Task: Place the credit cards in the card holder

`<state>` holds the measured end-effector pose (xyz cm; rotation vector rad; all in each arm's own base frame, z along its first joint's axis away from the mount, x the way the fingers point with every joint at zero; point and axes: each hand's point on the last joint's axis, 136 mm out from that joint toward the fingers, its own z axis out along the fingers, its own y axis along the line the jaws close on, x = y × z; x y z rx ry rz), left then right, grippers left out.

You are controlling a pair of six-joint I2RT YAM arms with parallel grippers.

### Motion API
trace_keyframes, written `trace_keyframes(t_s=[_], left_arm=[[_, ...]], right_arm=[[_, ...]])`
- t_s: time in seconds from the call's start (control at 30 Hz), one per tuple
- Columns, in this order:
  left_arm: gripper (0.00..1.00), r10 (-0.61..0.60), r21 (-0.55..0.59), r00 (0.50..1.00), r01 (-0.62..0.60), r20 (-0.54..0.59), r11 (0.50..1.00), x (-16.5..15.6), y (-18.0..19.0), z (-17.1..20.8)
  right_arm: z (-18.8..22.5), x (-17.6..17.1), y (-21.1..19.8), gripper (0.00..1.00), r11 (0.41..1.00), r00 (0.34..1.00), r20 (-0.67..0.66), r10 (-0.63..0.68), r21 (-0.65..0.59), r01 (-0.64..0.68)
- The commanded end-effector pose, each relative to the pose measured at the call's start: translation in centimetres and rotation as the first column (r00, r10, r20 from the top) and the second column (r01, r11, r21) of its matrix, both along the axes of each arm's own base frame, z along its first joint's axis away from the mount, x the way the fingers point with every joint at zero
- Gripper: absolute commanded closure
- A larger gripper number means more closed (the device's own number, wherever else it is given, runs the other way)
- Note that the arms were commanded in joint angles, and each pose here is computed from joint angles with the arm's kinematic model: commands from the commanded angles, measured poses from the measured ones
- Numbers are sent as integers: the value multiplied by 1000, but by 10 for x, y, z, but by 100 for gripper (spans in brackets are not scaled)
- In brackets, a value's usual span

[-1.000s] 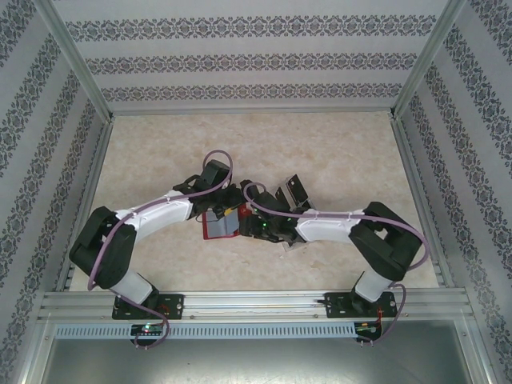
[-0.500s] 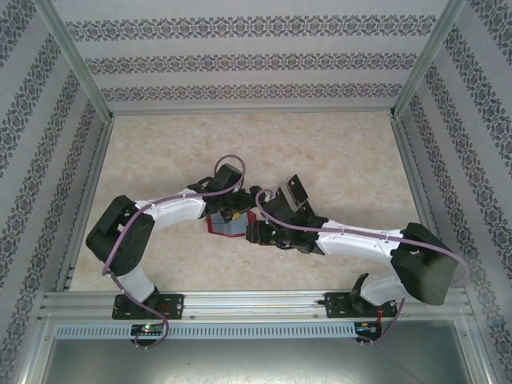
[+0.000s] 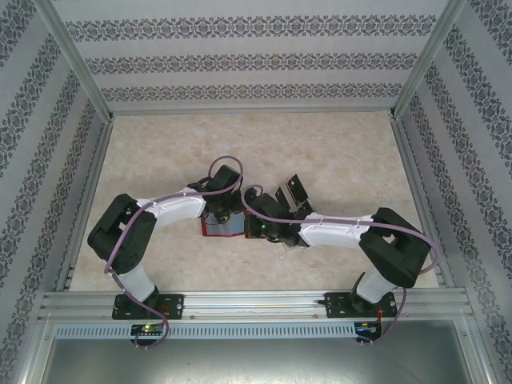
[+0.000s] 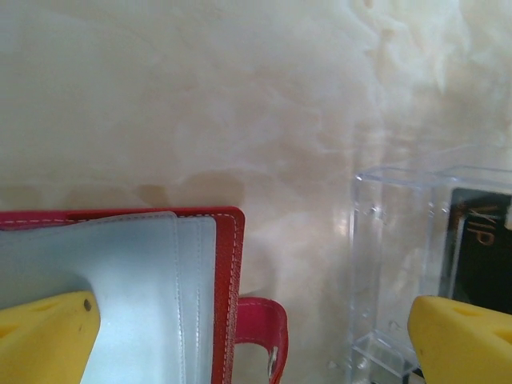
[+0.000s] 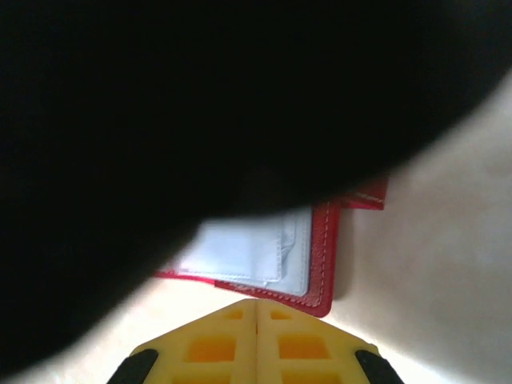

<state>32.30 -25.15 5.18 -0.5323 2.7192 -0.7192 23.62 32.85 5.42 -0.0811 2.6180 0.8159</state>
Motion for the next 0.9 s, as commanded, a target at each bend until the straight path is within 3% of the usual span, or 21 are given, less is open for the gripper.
trace_keyframes(t_s=[0.0, 0.37, 0.63, 0.87], left_arm=[[0, -48, -120, 994, 59, 93, 991, 11, -26, 48], [0, -52, -190, 993, 72, 110, 979, 17, -33, 59], [0, -38, -205, 980, 78, 194, 976, 34, -36, 99], [0, 57, -143, 969, -23, 240, 990, 54, -4, 122]], right_arm=[[-6, 5, 25, 97, 996, 997, 1, 79, 36, -79], [0, 1, 36, 99, 992, 994, 5, 113, 54, -113], [16, -9, 34, 99, 991, 993, 37, 111, 76, -113], [40, -14, 16, 98, 992, 994, 87, 63, 100, -72]])
